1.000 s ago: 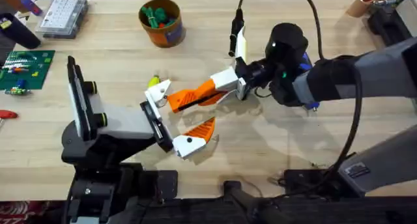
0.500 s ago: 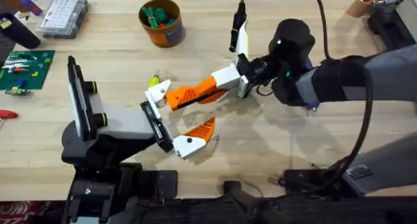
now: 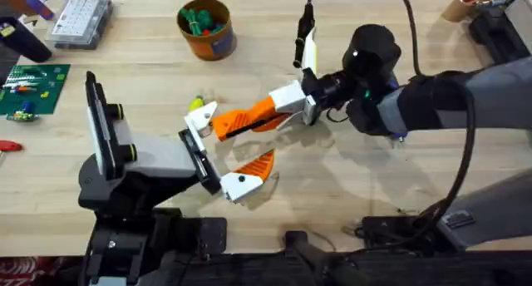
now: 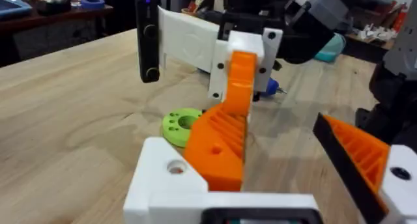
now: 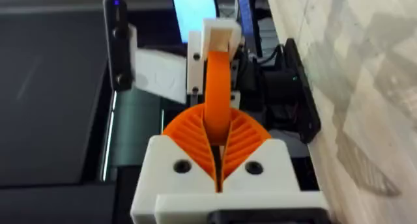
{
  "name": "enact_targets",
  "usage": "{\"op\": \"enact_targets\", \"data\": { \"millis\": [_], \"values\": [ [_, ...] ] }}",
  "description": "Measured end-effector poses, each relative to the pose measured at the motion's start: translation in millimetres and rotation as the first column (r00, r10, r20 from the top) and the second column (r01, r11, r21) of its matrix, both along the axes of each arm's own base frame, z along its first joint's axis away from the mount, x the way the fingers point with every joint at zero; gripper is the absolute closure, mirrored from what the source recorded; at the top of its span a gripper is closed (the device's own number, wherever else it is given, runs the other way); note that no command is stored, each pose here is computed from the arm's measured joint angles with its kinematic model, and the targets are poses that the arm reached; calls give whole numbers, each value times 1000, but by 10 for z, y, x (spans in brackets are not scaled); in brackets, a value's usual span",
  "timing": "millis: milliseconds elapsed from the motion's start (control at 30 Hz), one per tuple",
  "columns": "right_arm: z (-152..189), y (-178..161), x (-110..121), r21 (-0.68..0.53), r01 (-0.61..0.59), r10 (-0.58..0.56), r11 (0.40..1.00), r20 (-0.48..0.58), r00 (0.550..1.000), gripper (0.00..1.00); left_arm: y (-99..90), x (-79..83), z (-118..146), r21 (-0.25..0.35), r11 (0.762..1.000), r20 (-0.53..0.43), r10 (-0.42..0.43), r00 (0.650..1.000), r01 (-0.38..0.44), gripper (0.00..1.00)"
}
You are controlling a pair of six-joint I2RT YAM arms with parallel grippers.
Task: Pick up the gripper from the table and insert it into the empty holder that is missing its gripper. Then pick up a screw, insert it into the mounting hole, and use the screwdriver to tighten it. Finally, clean up the table by picking up the vegetable and placing it into the bucket.
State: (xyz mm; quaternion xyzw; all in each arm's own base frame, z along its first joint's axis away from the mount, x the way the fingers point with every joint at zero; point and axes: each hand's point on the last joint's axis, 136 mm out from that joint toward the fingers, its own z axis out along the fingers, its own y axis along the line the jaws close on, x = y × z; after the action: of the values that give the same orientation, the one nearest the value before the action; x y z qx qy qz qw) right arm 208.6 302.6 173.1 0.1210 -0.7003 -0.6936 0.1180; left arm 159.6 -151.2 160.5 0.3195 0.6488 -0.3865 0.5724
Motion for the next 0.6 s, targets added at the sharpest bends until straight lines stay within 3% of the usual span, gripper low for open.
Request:
{"op": "enact_targets", "data": {
  "millis": [600],
  "values": [
    [-12, 33, 21, -11, 21, -21, 1000, -20, 1000, 982, -2, -3, 0, 0, 1000, 0, -2, 1000, 2, 14]
  ]
}}
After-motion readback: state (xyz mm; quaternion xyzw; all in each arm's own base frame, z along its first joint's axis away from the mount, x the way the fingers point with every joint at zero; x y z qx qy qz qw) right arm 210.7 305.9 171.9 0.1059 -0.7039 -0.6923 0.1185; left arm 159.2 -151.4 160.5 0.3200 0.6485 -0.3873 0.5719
